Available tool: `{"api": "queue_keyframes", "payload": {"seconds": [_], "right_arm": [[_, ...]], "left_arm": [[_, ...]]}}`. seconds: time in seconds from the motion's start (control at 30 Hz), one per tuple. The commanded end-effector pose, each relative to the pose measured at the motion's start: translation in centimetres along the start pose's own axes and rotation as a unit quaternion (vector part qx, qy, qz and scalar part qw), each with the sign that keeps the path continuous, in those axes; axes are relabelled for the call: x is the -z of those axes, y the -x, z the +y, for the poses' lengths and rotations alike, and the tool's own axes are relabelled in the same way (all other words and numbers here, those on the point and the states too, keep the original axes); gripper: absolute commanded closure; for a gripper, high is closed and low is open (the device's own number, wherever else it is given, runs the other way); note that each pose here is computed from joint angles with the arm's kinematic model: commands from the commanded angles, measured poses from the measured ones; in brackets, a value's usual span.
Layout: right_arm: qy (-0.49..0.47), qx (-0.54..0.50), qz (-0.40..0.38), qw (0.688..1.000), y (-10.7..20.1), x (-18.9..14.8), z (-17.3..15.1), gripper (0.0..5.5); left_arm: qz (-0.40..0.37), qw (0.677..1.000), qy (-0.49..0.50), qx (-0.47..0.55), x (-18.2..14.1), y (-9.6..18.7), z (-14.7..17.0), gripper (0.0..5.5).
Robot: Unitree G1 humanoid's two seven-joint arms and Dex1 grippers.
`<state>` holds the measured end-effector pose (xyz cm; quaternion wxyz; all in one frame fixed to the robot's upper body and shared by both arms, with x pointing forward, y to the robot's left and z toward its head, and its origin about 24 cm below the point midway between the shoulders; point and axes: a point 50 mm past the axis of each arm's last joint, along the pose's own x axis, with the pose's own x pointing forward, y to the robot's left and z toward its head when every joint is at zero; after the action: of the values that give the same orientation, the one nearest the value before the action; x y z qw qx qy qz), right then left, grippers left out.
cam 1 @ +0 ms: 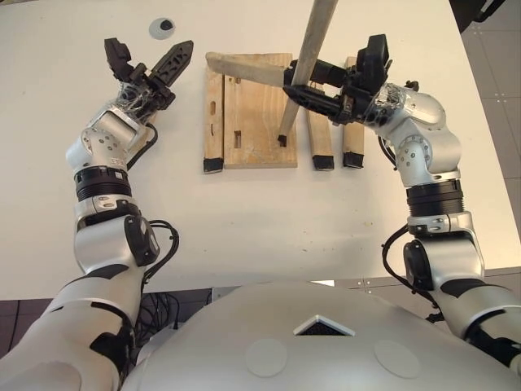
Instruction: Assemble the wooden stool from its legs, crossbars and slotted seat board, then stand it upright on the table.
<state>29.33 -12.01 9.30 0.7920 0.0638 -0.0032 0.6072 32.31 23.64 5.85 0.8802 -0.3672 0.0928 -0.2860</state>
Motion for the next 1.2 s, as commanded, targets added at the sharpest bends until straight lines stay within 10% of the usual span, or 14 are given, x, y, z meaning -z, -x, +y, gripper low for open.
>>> {"api": "queue_keyframes", "payload": {"seconds": [0.03, 0.47, 0.87, 1.2], "right_arm": [[-0.021, -0.043, 0.085, 0.995, 1.4, 2.5, 0.8, 3.45], [0.024, -0.058, 0.217, 0.974, 4.0, 1.1, -3.7, 3.45], [0.036, -0.075, 0.370, 0.925, -0.6, -0.1, -4.2, 3.45], [-0.108, -0.120, 0.456, 0.875, 4.7, 9.0, 1.0, 3.45]], "left_arm": [[-0.044, 0.998, -0.029, -0.028, -3.7, 0.3, 0.3, 2.05], [-0.101, 0.993, -0.019, -0.063, -4.5, 1.5, 1.3, 2.05], [-0.129, 0.991, -0.011, -0.035, -3.5, 1.3, -1.0, 2.05], [-0.110, 0.993, -0.006, -0.045, -3.2, 1.7, -1.3, 2.05]]}}
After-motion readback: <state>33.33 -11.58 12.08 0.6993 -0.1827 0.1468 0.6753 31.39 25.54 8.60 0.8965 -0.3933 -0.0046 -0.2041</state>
